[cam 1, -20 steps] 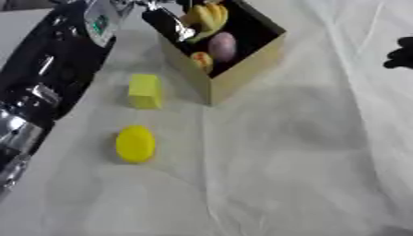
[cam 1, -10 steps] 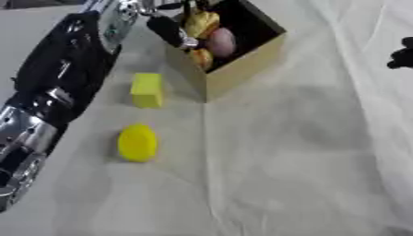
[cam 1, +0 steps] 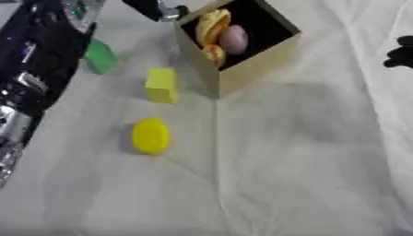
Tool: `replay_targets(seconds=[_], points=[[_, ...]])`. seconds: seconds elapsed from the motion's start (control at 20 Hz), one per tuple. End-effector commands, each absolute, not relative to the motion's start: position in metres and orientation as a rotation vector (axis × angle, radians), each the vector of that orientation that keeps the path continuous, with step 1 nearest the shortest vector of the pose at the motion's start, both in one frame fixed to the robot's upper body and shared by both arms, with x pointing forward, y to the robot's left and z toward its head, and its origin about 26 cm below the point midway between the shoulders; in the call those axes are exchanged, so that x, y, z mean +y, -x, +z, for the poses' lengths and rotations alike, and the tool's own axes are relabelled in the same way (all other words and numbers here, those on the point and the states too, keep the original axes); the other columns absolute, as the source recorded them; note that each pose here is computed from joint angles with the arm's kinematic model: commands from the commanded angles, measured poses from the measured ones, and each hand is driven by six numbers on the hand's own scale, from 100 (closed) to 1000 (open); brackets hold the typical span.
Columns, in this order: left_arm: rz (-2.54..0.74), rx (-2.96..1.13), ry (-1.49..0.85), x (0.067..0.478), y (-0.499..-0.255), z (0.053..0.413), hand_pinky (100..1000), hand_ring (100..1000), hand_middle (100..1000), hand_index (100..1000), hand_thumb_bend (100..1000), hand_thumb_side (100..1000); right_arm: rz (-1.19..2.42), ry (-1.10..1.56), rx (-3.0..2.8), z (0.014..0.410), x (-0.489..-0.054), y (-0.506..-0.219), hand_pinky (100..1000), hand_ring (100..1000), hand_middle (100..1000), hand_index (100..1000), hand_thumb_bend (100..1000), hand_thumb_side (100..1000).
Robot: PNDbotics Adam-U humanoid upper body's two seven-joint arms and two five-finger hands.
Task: Pick up objects on the table and place them in the box.
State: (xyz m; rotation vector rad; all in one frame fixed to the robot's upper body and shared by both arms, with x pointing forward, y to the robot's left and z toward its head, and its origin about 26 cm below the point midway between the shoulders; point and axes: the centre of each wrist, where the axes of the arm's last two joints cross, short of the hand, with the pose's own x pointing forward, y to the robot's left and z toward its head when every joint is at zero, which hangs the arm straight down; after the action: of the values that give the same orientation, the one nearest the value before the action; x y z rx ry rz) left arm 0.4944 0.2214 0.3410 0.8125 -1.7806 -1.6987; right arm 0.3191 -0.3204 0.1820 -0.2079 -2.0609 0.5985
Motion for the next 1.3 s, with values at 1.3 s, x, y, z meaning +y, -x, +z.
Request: replay_targets(seconds=[1.3], points=[[-1.708,-1.221,-0.886,0.358,-0.486,0.308,845,821,793,901,654,472,0.573,0.245,-2.076,0.188,-0.327,-0.317,903,721,674,813,100,764]])
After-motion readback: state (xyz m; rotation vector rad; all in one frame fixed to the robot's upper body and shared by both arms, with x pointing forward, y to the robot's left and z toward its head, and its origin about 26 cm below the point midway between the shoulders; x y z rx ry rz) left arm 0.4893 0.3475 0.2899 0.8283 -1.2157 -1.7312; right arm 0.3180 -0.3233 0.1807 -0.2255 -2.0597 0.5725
